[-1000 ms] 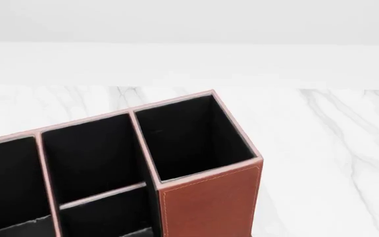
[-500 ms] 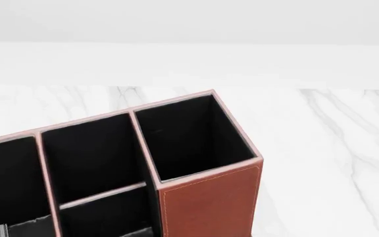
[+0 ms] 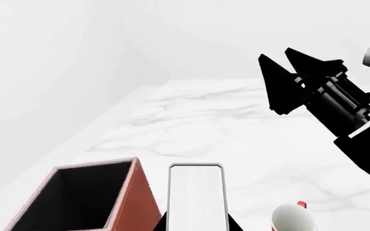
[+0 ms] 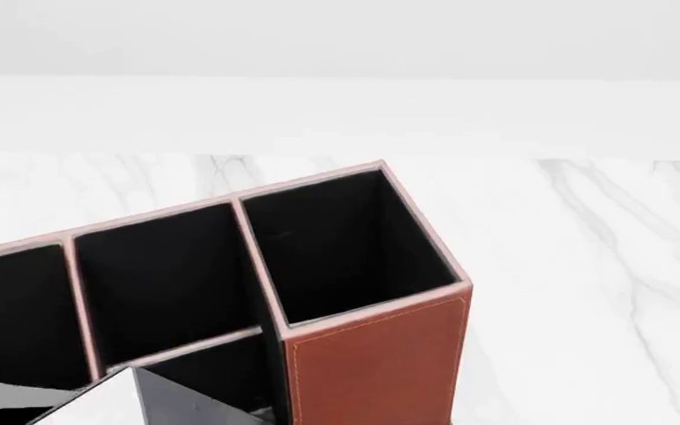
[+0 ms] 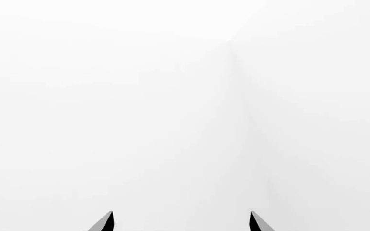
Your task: Pick up the book and place it in the front compartment of the caddy.
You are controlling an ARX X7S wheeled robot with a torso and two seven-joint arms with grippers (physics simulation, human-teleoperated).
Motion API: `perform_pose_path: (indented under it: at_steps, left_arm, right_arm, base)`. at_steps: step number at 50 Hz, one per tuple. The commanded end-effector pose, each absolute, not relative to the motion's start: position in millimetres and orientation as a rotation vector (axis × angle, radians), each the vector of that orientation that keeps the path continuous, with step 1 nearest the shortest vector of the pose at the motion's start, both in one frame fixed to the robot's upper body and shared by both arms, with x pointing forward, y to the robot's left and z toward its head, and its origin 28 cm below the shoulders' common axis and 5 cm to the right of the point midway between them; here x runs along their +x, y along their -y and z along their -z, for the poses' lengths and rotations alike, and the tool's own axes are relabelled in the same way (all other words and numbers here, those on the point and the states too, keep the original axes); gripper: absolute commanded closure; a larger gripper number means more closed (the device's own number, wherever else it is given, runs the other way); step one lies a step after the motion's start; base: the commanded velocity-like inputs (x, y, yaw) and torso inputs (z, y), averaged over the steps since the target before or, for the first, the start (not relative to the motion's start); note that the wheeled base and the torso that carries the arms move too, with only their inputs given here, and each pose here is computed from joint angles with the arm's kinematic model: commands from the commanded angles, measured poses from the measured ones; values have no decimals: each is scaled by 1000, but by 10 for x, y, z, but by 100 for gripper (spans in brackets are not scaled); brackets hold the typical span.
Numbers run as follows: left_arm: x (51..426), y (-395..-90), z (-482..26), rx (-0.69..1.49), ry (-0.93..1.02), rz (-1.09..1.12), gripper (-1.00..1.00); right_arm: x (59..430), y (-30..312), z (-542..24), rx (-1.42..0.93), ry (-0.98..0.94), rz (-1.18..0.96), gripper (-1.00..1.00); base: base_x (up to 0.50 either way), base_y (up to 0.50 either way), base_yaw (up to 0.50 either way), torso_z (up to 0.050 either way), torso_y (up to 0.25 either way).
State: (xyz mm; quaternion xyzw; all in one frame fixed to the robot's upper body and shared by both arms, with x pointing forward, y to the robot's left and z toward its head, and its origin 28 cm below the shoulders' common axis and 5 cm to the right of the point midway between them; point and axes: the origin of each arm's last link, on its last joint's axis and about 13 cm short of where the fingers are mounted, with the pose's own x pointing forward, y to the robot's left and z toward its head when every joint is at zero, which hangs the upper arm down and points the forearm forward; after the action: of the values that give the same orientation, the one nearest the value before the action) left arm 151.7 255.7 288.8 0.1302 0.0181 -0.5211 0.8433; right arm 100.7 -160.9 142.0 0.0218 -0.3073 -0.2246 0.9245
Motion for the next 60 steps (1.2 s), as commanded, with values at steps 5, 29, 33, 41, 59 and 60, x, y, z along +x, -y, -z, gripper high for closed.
perform_pose_path:
  at_steps: [5,29,33,41,59,60]
  left_arm:
    - [1799,-2863,-3065,217,20,954,100]
    - [2144,-2919,-3279,297,83,847,100]
    - [2210,-2849,-3389,339,102,861,100]
    - [2331,-2760,-3586,446,176,902,100]
    - [2656,-2559,-3707,581,86,948,100]
    - [2671,-2553,-3712,588,86,944,100]
  right_arm:
    - [1025,1610,-1422,44,628,457,-100]
    - [1052,1607,-1428,41,624,449,-100]
    - [1060,1608,-1432,41,624,448,-100]
    - [1064,1607,-1435,42,623,449,-100]
    - [1033,1606,-1439,45,629,454,-100]
    - [1029,1607,-1439,45,630,455,-100]
  base:
    - [0,0,0,0,0]
    - [0,0,0,0,1]
    - [0,0,0,0,3]
    - [0,0,0,0,1]
    - [0,0,0,0,1]
    - [0,0,0,0,0]
